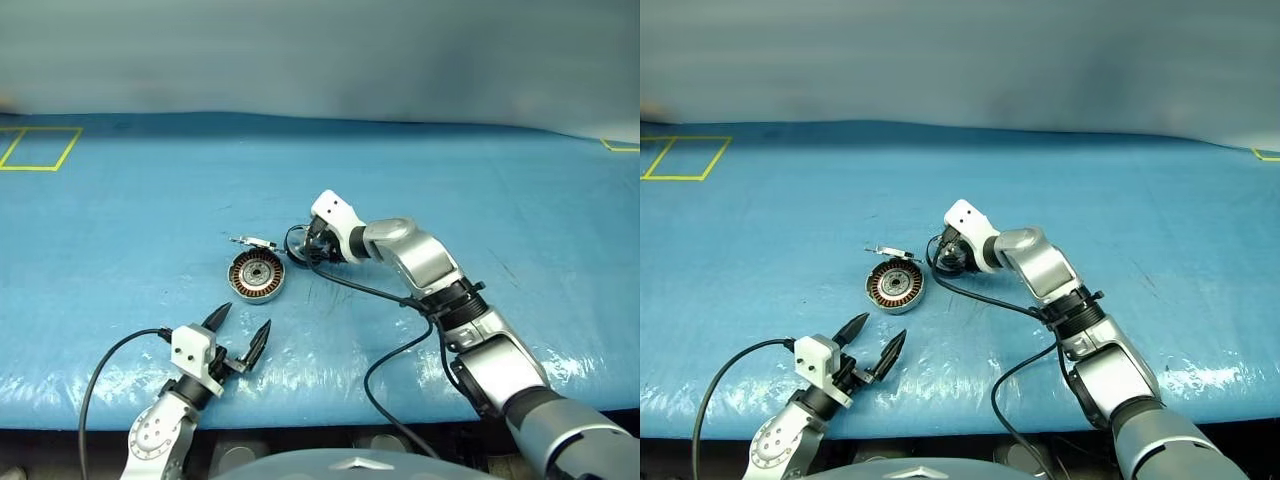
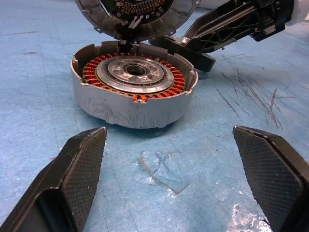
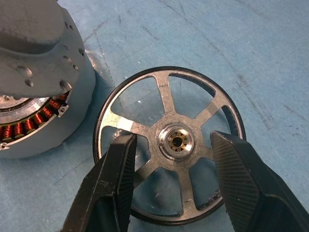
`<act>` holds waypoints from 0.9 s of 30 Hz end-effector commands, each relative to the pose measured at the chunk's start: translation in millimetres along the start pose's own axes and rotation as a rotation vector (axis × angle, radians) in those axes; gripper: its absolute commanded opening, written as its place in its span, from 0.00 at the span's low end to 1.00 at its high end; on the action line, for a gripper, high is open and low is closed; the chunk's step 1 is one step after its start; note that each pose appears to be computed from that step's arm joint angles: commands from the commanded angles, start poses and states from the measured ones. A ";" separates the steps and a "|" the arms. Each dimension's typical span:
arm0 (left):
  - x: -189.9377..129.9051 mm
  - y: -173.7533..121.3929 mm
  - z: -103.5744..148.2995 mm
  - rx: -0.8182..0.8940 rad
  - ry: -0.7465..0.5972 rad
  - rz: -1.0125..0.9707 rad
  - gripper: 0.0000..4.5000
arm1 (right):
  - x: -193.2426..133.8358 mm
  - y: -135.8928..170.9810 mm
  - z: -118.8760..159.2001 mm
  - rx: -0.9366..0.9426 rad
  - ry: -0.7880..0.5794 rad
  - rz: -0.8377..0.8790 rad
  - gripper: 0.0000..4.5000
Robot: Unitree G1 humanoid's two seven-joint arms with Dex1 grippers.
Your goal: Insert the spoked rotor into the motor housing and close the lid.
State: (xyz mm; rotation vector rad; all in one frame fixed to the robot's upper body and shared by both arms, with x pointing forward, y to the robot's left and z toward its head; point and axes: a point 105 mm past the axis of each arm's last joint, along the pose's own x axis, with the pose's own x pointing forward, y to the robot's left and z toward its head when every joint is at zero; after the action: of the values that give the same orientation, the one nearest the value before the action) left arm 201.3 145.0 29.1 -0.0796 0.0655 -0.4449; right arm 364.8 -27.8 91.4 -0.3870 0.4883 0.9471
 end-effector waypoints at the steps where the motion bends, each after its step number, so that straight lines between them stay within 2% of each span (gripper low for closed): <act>1: 1.2 -3.4 5.3 0.007 -0.028 -0.003 1.00 | 0.8 -3.8 7.6 -0.030 -0.007 -0.016 0.56; 5: 2.7 -5.8 5.5 0.003 -0.031 -0.007 1.00 | 2.7 -2.9 2.6 -0.040 0.023 -0.009 0.56; 6: 2.9 -6.2 5.5 0.003 -0.031 -0.007 1.00 | 2.8 -2.8 1.6 -0.043 0.026 -0.009 0.48; 10: 3.4 -7.1 5.0 0.002 -0.029 -0.008 1.00 | 0.1 0.9 -7.9 -0.056 0.055 -0.003 0.29; 17: 4.5 -8.2 3.8 0.003 -0.026 -0.020 1.00 | -21.0 -5.1 -12.5 -0.121 0.060 -0.087 0.29; 21: 5.0 -8.1 3.6 0.002 -0.027 -0.024 1.00 | -61.2 -0.8 -9.3 -0.164 0.048 -0.083 0.29; 27: 6.0 -8.3 3.3 0.001 -0.025 -0.037 1.00 | -104.8 40.2 -24.3 -0.204 0.148 0.115 0.29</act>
State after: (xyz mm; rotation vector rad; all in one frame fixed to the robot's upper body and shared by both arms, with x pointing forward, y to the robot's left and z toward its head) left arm 203.5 136.1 28.6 -0.0848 0.0626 -0.4697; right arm 290.4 -101.7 113.2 -0.6380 0.5915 0.9993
